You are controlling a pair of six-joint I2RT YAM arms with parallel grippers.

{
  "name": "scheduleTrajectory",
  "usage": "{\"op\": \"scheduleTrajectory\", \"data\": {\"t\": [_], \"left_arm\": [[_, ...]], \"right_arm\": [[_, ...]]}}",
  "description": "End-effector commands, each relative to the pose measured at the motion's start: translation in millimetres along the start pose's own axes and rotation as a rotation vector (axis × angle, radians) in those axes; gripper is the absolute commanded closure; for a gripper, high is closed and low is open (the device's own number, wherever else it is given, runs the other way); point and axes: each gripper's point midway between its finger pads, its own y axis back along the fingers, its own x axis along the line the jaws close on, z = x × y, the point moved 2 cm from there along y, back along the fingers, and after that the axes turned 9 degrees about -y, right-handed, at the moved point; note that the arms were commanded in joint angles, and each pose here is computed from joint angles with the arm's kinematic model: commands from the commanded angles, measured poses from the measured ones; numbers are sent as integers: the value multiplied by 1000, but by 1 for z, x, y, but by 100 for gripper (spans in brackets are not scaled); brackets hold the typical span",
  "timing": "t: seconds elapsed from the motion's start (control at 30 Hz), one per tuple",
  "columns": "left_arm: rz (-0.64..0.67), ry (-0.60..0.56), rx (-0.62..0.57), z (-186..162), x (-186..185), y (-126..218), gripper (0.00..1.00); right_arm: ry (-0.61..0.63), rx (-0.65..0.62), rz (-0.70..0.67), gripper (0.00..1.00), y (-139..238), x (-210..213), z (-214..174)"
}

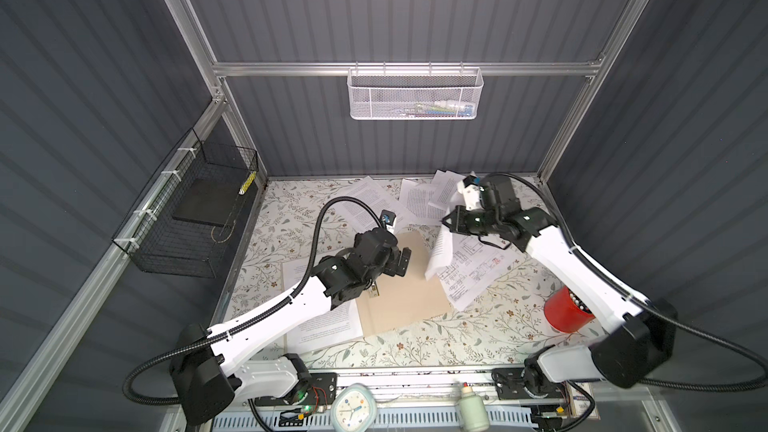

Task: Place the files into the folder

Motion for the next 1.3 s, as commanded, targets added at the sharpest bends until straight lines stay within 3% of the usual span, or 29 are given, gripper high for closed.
{"op": "scheduleTrajectory", "data": {"t": [0.0, 0.07, 0.17, 0.53, 0.63, 0.83, 1.27], "left_arm": [[168, 11, 7, -2, 34, 16, 0], [201, -11, 13, -3, 41, 22, 0], [226, -43, 21, -4, 48, 30, 0], [205, -93, 88, -27, 47, 29, 0], [202, -109, 107, -34, 46, 28, 0], [212, -116, 113, -43, 47, 25, 0], [162, -141, 166, -53, 35, 12, 0]], "right_arm": [[103, 111, 265, 100, -6, 63, -15], [134, 123, 358, 100, -5, 81, -20], [125, 132, 325, 100, -7, 67, -20], [-66, 361, 61, 100, -77, -101, -67], [-104, 406, 3, 100, -96, -126, -81], [-126, 447, -38, 100, -115, -134, -94], [-180, 480, -13, 100, -119, -129, -105]]}}
